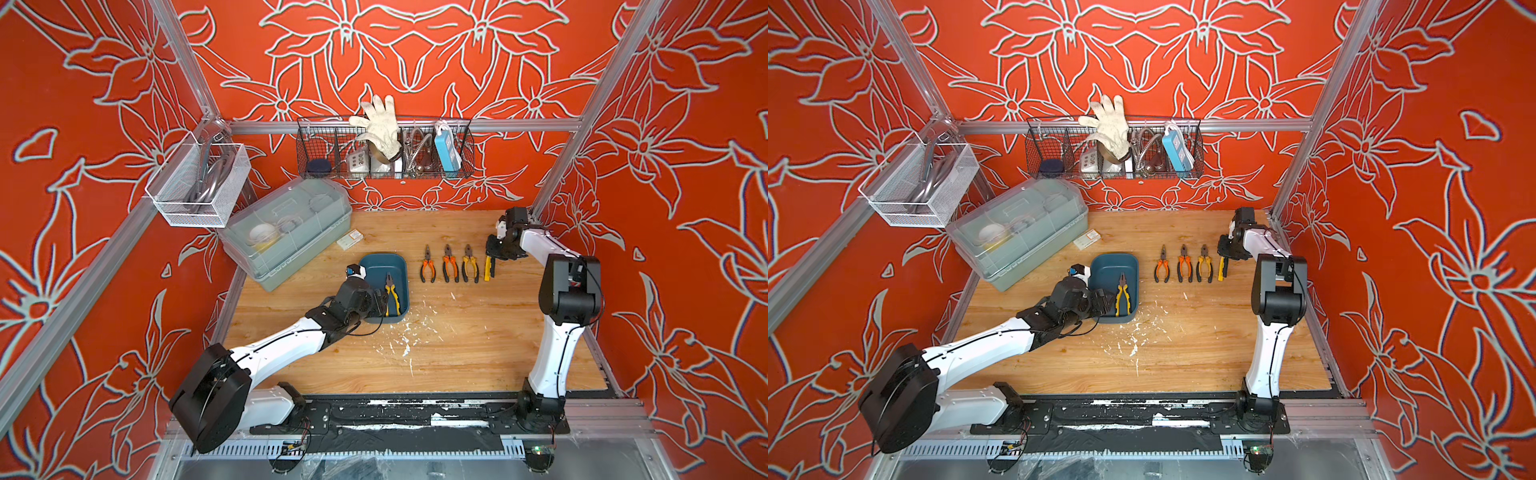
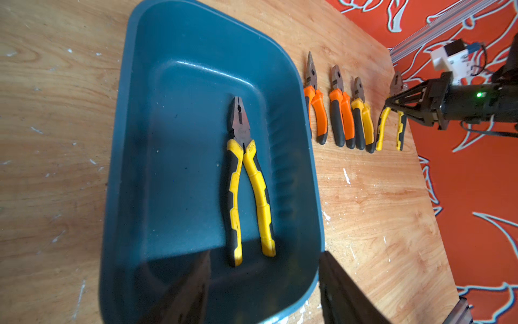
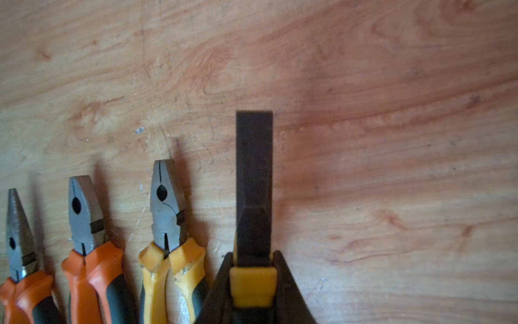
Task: Take the pliers out of the storage box
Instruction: Place the pliers at the center of the board.
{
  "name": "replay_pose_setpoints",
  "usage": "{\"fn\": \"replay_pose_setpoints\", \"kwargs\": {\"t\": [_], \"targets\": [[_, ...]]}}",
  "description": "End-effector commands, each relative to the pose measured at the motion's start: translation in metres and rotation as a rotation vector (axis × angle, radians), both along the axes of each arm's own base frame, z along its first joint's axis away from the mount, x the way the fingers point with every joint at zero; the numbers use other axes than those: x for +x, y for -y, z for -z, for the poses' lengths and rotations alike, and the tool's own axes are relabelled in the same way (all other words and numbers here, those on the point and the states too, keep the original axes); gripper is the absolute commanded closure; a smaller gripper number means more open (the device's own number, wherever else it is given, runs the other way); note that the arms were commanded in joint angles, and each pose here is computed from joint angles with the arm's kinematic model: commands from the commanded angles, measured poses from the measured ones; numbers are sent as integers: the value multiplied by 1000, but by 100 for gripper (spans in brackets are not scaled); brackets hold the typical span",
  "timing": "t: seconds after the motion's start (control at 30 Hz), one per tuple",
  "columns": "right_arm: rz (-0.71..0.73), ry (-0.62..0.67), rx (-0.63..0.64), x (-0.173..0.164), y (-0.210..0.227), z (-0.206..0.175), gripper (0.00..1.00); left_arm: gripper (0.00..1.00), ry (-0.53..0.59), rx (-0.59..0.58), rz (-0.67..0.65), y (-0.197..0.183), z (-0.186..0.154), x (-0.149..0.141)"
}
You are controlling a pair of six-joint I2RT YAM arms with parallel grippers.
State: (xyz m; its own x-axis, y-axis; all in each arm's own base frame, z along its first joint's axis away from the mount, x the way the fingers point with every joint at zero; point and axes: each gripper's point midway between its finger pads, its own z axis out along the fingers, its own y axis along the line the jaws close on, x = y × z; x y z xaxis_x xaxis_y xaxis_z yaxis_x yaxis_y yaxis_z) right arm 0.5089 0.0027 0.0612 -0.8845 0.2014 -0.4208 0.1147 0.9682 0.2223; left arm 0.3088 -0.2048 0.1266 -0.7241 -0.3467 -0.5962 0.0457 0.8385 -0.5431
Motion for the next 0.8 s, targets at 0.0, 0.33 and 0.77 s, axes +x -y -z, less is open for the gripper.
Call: {"fn": "replay_pose_setpoints", "kwargs": {"t": [0.0,0.33,0.77], "targets": [[-37,-31,65,-3,-11,7,97,38,28,1,-2,-2,-6,0],[-11,-82,42,-7,-6,31,83,38,31,6,-4,-3,-7,1],[-21,-108,120,-5,-12,37,80,37,30,13,-6,-3,-6,1]]}}
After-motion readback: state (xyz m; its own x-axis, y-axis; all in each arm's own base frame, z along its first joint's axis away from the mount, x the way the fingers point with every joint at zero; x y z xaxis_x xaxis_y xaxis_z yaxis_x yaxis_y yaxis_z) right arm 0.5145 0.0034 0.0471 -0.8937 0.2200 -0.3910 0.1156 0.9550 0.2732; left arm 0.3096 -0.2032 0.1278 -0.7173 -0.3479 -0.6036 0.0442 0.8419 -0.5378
